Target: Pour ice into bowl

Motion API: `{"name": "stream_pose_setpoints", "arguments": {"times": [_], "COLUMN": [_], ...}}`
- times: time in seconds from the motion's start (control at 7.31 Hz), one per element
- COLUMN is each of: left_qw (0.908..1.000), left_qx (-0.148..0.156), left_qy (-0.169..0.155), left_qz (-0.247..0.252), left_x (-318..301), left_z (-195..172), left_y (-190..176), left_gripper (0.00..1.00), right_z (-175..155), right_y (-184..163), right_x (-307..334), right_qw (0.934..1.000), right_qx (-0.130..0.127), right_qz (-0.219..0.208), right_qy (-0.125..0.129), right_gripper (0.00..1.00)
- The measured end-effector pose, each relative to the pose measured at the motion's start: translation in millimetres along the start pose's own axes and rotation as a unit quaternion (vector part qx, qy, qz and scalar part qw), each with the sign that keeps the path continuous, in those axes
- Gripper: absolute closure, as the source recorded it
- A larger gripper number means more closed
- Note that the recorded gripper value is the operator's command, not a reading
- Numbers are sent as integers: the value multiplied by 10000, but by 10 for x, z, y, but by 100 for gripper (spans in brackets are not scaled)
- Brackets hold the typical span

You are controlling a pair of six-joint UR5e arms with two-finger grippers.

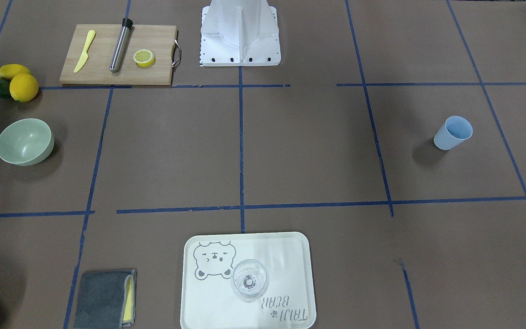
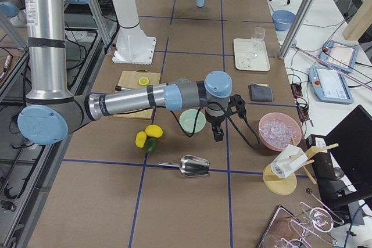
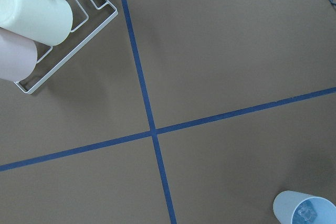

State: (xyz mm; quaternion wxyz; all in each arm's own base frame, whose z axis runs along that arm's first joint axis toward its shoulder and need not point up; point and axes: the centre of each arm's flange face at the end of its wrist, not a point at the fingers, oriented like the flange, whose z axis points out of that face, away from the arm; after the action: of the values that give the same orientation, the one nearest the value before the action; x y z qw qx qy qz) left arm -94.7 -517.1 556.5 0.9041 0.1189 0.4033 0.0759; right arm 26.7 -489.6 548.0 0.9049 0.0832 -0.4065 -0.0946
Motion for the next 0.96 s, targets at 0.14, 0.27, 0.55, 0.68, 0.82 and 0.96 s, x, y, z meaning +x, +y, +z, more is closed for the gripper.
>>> {"name": "stream_pose_setpoints", "arguments": {"times": [0.14, 0.27, 0.55, 0.68, 0.82, 0.96], "left_qw": [10000, 10000, 10000, 10000, 10000, 10000], "left_qx": [-8, -18, -18, -16, -12, -12], "left_qy": [-1, -2, -27, -40, -46, -53], "left_qz": [-11, -29, -29, -25, -22, -22], "left_x": [-5, -12, -10, -10, -4, -1], "left_z": [7, 15, 8, 3, -6, -10], "left_y": [13, 38, 55, 60, 68, 76], "left_gripper": [0, 0, 0, 0, 0, 0], "right_z": [3, 10, 42, 50, 57, 57], "right_y": [2, 10, 65, 86, 106, 116], "right_x": [4, 12, 44, 52, 58, 57], "right_qw": [10000, 10000, 10000, 10000, 9999, 9999], "right_qx": [-4, -11, -51, -62, -73, -75], "right_qz": [3, 8, 54, 69, 79, 83], "right_qy": [1, 4, 3, -1, -3, -3], "right_gripper": [0, 0, 0, 0, 0, 0]}}
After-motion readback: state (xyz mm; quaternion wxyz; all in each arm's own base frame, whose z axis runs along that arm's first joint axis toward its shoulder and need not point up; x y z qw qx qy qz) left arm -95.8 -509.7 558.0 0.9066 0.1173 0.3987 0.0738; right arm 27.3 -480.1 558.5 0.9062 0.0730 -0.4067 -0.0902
